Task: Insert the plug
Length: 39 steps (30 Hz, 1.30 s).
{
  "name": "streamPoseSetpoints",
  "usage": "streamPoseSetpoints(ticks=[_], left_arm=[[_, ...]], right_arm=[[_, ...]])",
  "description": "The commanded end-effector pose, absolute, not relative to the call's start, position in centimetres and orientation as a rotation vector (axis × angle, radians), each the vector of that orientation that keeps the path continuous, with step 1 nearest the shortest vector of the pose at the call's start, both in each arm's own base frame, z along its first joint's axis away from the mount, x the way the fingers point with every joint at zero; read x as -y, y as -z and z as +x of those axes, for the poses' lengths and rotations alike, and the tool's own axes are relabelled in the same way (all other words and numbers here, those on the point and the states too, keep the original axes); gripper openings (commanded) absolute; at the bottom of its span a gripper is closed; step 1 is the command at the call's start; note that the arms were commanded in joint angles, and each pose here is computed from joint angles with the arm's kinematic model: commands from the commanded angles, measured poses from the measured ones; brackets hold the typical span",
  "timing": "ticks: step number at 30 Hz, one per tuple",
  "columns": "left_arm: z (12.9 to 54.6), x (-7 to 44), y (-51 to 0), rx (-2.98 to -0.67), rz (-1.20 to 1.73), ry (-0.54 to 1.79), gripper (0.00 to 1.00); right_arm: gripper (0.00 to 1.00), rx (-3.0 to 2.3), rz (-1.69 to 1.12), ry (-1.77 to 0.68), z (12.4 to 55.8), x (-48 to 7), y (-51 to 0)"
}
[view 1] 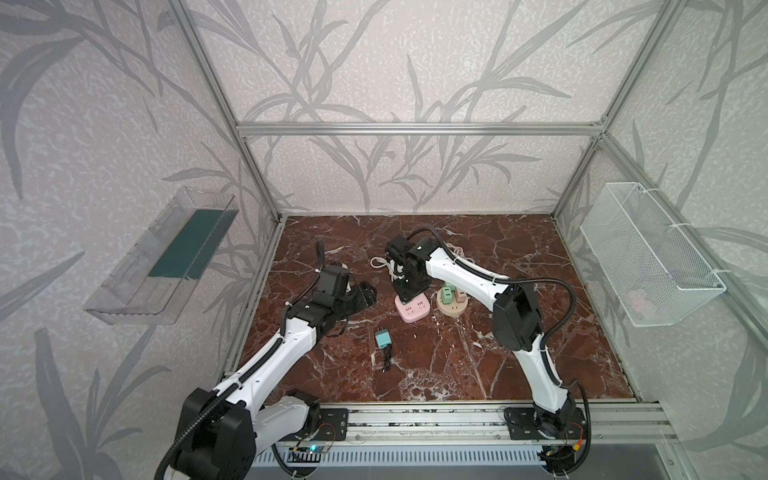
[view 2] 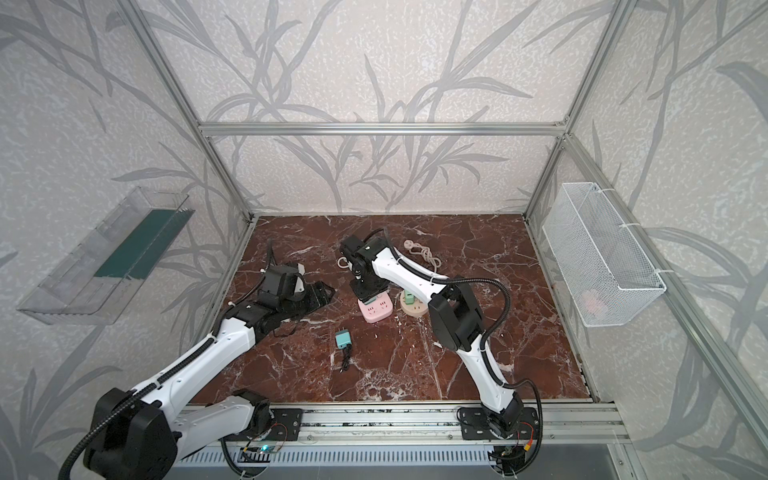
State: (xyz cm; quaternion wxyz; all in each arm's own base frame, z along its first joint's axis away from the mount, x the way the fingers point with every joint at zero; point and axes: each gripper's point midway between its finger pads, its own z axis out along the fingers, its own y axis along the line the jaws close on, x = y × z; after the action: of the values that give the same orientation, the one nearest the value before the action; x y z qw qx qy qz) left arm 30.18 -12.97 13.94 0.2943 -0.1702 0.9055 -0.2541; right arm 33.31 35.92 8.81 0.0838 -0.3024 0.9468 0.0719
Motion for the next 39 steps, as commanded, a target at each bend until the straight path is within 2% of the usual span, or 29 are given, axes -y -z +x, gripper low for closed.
streamPoseSetpoints(ticks=[1,36,39], left_arm=[[30.0,12.6,-13.1,-2.421,-0.476,0.653,0.78],[30.1,12.4,-12.6,-2.43,-0.481,0.634,0.78],[30.1,12.3,-12.6,-2.429,-0.482,0.627,0.78]], right_arm=[[0.0,-2.856,-0.907,-0.205,32.9,-36.1,-7.7],[0.0,-2.888,-0.941,-0.209,31.5,-36.0,-7.4],[0.0,-2.857,-0.955,-0.188,31.1,-36.2,-8.5]])
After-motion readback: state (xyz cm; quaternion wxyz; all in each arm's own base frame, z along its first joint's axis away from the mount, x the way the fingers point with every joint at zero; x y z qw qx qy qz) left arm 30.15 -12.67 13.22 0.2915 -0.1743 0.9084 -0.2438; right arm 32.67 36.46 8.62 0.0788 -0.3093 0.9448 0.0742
